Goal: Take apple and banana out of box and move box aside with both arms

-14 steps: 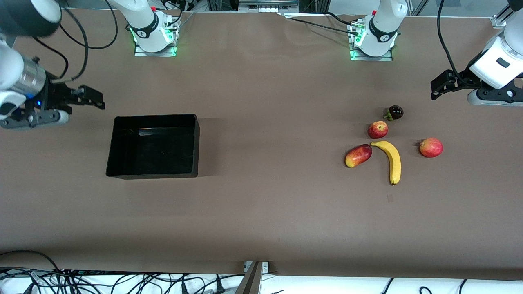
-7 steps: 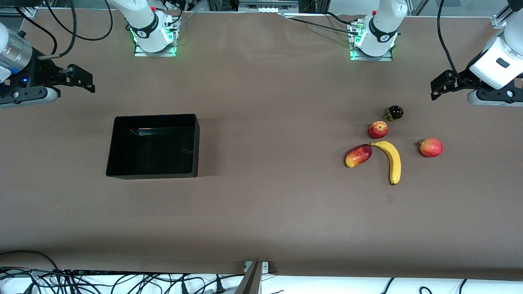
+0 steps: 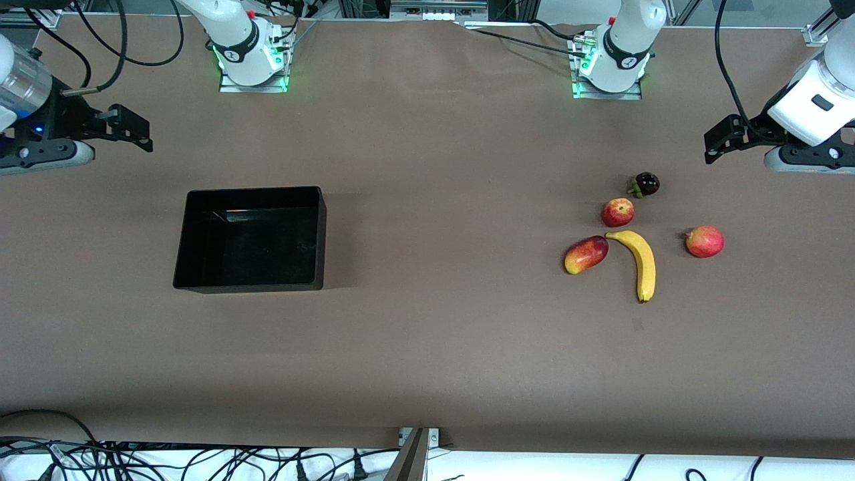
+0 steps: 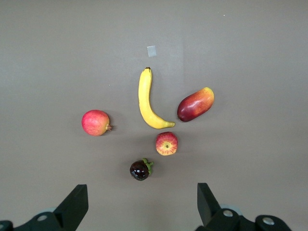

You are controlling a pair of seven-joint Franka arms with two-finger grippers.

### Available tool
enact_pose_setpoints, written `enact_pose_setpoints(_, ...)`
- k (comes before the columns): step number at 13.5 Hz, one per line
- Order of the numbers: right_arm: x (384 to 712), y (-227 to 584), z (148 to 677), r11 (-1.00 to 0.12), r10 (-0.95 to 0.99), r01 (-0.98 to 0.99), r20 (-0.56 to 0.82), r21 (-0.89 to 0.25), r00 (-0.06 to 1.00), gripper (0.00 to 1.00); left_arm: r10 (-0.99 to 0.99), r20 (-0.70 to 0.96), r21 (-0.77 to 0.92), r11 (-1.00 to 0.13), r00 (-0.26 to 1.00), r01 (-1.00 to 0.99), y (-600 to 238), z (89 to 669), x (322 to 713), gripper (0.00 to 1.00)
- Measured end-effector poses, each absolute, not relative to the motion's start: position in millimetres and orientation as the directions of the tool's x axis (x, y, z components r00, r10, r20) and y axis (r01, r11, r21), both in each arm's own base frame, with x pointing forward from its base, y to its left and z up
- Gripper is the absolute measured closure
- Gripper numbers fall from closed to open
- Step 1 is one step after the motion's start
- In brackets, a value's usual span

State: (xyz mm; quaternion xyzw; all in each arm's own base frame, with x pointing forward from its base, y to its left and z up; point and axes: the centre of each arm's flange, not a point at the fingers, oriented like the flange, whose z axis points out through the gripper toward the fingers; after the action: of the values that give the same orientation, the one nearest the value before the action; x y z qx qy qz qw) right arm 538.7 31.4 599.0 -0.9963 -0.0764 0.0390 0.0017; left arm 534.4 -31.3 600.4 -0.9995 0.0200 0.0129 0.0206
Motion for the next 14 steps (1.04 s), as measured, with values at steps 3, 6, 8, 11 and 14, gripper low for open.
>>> enact_pose_setpoints(3, 538.0, 33.1, 607.0, -0.988, 0.156, 0.156, -0.06, -0.008, 0.986, 0.0, -0.04, -0.027, -0.041, -0.998, 0.999, -0.041, -31.3, 600.4, 534.4, 0.0)
enact_pose_setpoints(6, 538.8, 32.9, 614.4, -0.988, 0.156, 0.156, -0.043, -0.006, 0.987, 0.0, -0.04, -0.027, -0.041, -0.998, 0.999, -0.041, -31.3, 600.4, 534.4, 0.0)
enact_pose_setpoints(8, 539.0, 31.5, 617.1, -0.988, 0.153, 0.153, -0.039, -0.006, 0.987, 0.0, -0.04, -0.028, -0.041, -0.998, 0.999, -0.041, -31.4, 599.9, 534.7, 0.0)
enact_pose_setpoints(11, 539.8, 32.1, 614.5, -0.988, 0.157, 0.157, -0.046, -0.006, 0.987, 0.0, -0.04, -0.033, -0.041, -0.998, 0.999, -0.042, -31.9, 597.0, 536.1, 0.0)
enact_pose_setpoints(14, 539.9, 32.6, 614.1, -0.987, 0.158, 0.158, -0.047, -0.006, 0.986, 0.0, -0.04, -0.034, -0.041, -0.998, 0.999, -0.042, -31.9, 596.3, 536.6, 0.0)
